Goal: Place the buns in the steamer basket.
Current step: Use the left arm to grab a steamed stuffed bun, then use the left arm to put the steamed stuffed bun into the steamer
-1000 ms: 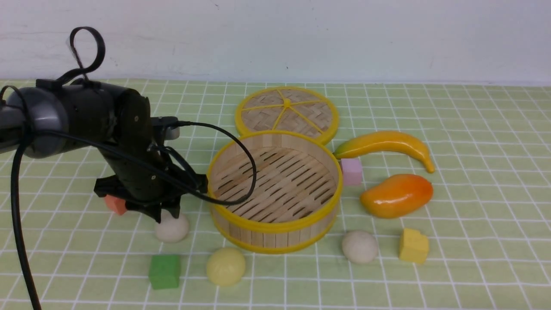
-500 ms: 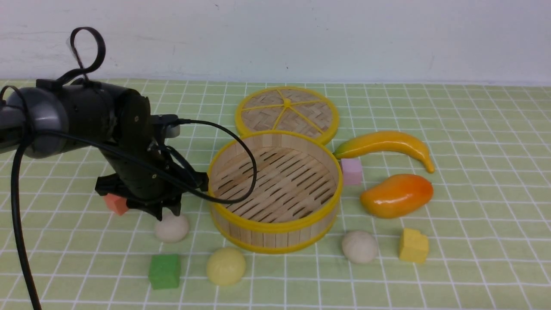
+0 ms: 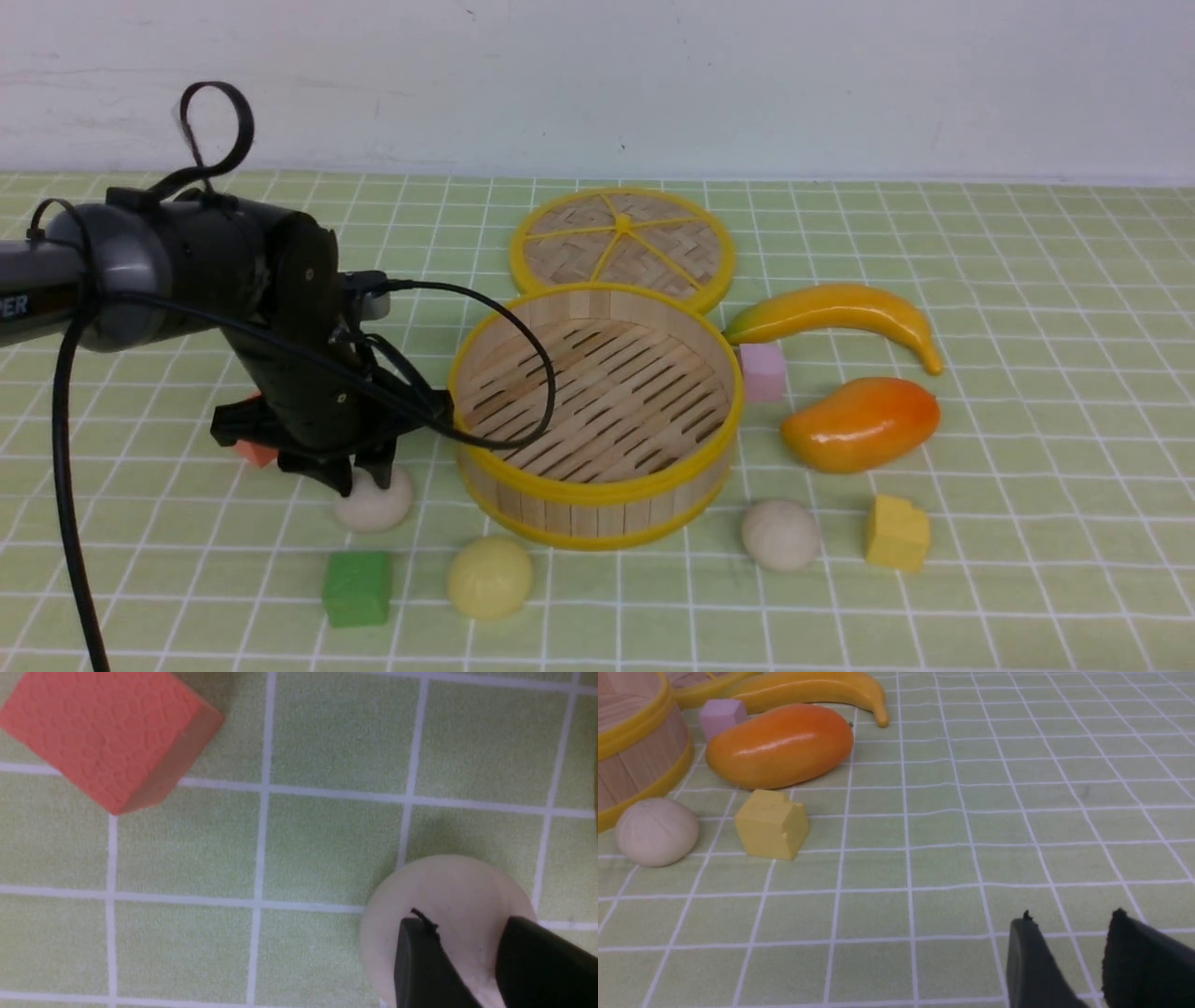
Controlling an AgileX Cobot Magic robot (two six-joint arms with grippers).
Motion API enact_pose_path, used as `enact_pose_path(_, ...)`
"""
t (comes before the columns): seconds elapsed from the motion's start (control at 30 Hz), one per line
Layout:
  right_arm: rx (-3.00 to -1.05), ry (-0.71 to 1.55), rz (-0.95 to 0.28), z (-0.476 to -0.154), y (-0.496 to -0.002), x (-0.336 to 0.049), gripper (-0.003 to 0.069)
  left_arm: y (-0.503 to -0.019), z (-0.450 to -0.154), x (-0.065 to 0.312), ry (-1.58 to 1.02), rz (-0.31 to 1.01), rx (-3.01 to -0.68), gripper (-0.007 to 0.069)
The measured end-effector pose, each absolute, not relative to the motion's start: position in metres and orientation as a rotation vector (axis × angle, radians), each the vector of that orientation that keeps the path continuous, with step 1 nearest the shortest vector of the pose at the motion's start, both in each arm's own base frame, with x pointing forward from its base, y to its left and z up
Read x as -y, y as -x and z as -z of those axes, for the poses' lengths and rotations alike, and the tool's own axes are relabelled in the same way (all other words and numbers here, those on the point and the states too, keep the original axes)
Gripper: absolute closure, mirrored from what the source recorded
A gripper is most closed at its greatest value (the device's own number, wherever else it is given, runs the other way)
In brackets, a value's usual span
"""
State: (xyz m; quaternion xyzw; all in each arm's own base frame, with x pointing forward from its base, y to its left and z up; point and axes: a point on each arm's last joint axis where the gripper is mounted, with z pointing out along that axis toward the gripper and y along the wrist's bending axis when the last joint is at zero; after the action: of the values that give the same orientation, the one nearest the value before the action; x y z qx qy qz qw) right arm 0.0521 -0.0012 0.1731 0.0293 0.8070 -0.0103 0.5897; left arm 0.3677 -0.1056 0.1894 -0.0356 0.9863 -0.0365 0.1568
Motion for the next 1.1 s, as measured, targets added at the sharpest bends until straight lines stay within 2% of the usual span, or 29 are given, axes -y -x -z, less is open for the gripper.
enact_pose_path(0.2, -1.879, -0.068, 0.024, -0.173, -0.052, 0.001, 0.0418, -0.368, -0.189, 0.106, 0.103, 0.106, -2.822, 0.0390)
enact_pose_path(0.3, -1.879, -0.068, 0.024, -0.173, -0.052, 0.001, 0.0418, -0.368, -0.189, 0.106, 0.099, 0.108, -2.823, 0.0421)
enact_pose_path(0.33, -1.879, -0.068, 0.024, -0.173, -0.052, 0.001, 0.0418, -0.368, -0.189, 0.106, 0.087, 0.111, -2.824, 0.0477)
enact_pose_path(0.37, -1.879, -0.068, 0.024, -0.173, -0.052, 0.001, 0.0418, -0.368, -0.189, 0.106, 0.087, 0.112, -2.824, 0.0485)
enact_pose_path(0.4, -1.879, -0.068, 0.024, -0.173, -0.052, 0.001, 0.0418, -0.368, -0.189, 0.106, 0.082, 0.112, -2.825, 0.0559)
enact_pose_path(0.47, -1.879, -0.068, 0.024, -0.173, -0.052, 0.001, 0.0418, -0.367, -0.189, 0.106, 0.080, 0.112, -2.825, 0.0627)
enact_pose_path(0.63, -1.879, -0.068, 0.024, -0.173, -0.052, 0.001, 0.0418, -0.367, -0.196, 0.106, 0.081, 0.110, -2.827, 0.0638)
enact_pose_path(0.8, -1.879, -0.068, 0.024, -0.173, -0.052, 0.001, 0.0418, -0.374, -0.240, 0.108, 0.070, 0.131, -2.771, 0.0638)
enact_pose_path(0.93, -1.879, -0.069, 0.024, -0.173, -0.052, 0.001, 0.0418, -0.381, -0.293, 0.112, 0.036, 0.197, -2.666, 0.0638)
enact_pose_path(1.0, -1.879, -0.069, 0.024, -0.173, -0.052, 0.001, 0.0418, -0.382, -0.316, 0.117, 0.028, 0.284, -2.617, 0.0638)
enact_pose_path(1.1, -1.879, -0.069, 0.024, -0.173, -0.052, 0.001, 0.0418, -0.383, -0.331, 0.126, 0.027, 0.422, -2.566, 0.0638)
